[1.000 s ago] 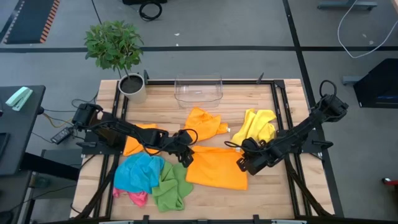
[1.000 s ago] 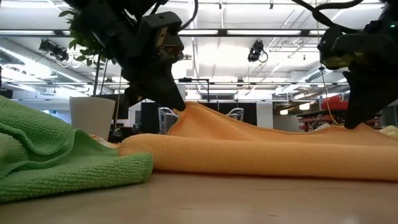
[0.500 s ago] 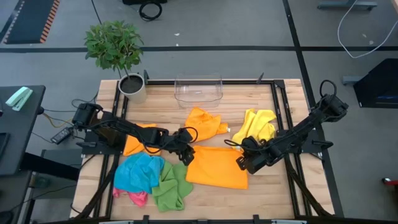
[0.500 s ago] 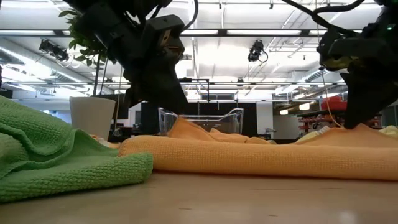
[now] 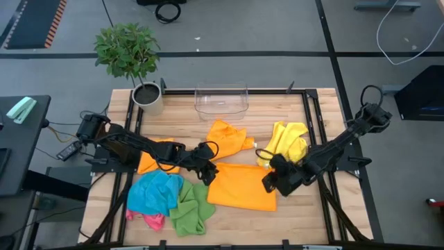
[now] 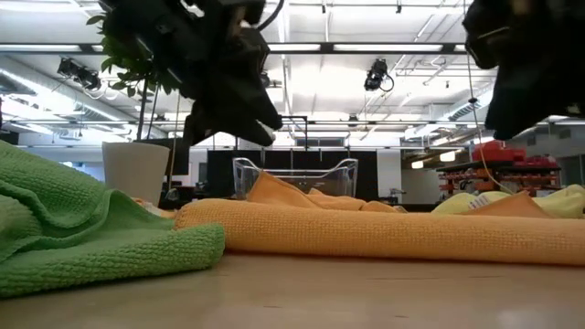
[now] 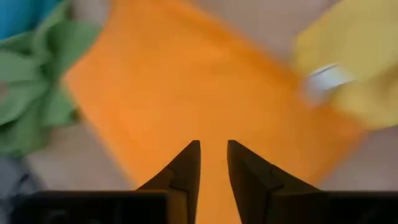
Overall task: Fold microfiber towels
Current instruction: Fold the bottom orange towel on the table
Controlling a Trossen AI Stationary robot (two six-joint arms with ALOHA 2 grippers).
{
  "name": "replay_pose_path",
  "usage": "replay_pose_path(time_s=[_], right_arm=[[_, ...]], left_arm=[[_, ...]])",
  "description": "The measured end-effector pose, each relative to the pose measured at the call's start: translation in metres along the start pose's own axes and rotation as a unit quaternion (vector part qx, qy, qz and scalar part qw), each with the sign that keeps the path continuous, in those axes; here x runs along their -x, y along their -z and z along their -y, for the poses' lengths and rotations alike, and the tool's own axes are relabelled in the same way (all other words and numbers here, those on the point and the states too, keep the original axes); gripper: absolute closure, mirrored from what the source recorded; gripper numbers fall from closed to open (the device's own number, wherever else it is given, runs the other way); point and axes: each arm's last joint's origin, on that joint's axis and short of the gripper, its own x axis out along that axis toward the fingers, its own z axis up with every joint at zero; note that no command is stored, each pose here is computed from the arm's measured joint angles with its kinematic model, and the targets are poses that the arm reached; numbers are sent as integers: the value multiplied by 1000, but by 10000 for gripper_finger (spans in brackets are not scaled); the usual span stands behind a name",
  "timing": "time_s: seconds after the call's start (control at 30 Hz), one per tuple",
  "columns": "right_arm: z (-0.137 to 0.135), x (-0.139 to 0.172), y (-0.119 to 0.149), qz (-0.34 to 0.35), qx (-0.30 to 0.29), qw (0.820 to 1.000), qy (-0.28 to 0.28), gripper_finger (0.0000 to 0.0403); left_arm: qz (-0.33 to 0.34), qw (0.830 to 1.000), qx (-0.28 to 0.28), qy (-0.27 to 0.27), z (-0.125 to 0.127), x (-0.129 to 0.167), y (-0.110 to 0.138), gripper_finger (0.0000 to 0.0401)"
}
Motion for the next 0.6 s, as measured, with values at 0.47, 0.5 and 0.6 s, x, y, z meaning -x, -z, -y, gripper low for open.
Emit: replay_pose_path(time_s=[0.47,0.5,0.6], right_arm=[[-6,-51,68,-53,-34,998,-9,399],[-5,-53,71,-57,-33,998,-4,399],[-1,-57,77,-76,-22,997,15,399]], left_arm=[[-52,997,-38,37,19,-30,45,394],[-58,997,-39,39,19,-33,48,395],[-74,996,-38,45,19,-41,57,391]])
